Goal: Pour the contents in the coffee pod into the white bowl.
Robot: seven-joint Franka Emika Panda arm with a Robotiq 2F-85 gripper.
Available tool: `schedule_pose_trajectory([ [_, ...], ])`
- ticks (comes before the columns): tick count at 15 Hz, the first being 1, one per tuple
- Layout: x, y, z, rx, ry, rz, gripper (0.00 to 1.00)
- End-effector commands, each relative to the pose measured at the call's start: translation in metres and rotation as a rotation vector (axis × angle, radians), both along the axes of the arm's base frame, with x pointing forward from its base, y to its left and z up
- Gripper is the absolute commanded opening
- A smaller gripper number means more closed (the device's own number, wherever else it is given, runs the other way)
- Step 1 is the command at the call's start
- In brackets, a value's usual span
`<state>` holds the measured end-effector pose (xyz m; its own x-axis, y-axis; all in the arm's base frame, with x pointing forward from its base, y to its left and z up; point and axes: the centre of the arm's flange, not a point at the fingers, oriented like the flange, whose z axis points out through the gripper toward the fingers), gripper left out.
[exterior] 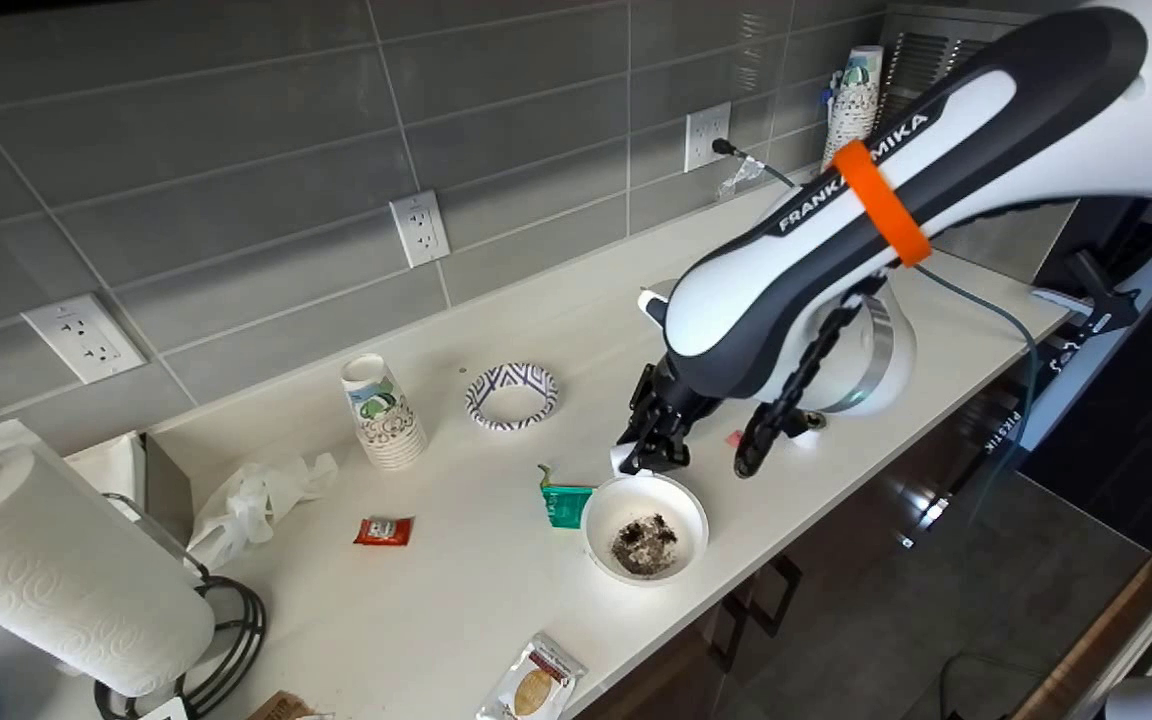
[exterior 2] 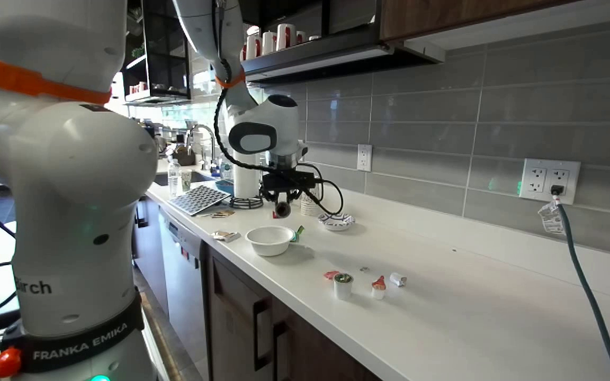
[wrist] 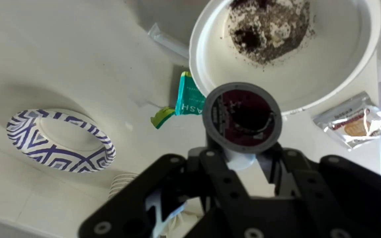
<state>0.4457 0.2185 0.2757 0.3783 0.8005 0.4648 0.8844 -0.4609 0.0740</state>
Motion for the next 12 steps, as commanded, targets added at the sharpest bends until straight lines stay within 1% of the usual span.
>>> schedule_pose_trajectory([
  [1, 0.004, -0.004, 0.011, 0.149, 0.046, -0.011, 0.08],
  [3, 0.006, -0.005, 0.012, 0.222, 0.057, -0.013, 0.08],
  [5, 0.006, -0.010, 0.009, 0.287, 0.046, -0.026, 0.08],
  [9, 0.002, -0.027, -0.002, 0.418, -0.002, -0.045, 0.08],
  [12, 0.000, -0.035, -0.007, 0.510, -0.057, -0.025, 0.08],
])
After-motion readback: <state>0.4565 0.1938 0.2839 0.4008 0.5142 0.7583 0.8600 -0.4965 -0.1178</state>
